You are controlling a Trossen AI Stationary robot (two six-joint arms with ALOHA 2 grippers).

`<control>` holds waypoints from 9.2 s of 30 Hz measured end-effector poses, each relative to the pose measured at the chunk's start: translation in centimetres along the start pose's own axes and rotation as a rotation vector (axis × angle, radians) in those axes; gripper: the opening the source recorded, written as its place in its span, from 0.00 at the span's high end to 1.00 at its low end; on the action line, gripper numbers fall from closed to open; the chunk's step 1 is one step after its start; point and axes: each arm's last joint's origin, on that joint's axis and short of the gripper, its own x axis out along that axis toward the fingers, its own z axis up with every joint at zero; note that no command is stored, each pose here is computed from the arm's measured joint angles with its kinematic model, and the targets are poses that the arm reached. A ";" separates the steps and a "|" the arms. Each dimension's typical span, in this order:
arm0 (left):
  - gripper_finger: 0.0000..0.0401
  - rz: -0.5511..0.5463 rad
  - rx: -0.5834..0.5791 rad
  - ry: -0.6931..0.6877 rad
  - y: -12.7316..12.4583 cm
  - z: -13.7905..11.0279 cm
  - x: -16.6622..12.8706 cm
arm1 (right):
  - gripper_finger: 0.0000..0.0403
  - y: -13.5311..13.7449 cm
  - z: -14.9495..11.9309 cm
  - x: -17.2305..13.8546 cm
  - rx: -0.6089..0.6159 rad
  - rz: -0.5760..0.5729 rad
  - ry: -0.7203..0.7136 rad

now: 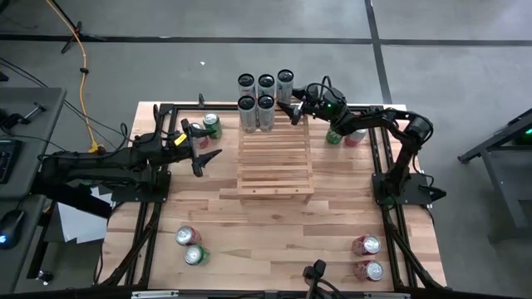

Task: Place canned beverage on shelf
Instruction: Put the white pink soda can aligned with the other white pink soda cans on the shelf, then put the left white and pink soda can on the shelf

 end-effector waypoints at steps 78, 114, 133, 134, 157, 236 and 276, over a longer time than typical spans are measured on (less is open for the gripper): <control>0.24 -0.229 -0.123 -0.008 -1.9 2.0 -0.7 | 0.07 18.2 5.1 -14.0 -0.157 0.146 -0.055; 0.24 -0.230 -0.097 -0.010 -1.9 2.0 -0.7 | 0.07 18.1 5.1 -14.0 -0.160 0.145 -0.056; 0.24 0.139 -0.084 0.143 -1.2 0.4 0.2 | 0.07 18.1 5.1 -14.0 -0.160 0.144 -0.056; 0.24 0.223 -0.063 0.181 -1.0 -0.1 0.4 | 0.07 18.1 5.1 -14.0 -0.160 0.144 -0.056; 0.24 0.815 -0.247 0.752 6.3 -5.6 1.6 | 0.07 18.1 5.1 -14.0 -0.159 0.144 -0.056; 0.24 0.975 -0.122 0.779 6.8 -5.8 1.3 | 0.07 18.1 5.1 -13.9 -0.154 0.144 -0.048; 0.01 0.979 -0.213 0.750 7.2 -7.6 1.0 | 0.07 18.1 5.0 -13.9 -0.155 0.143 -0.041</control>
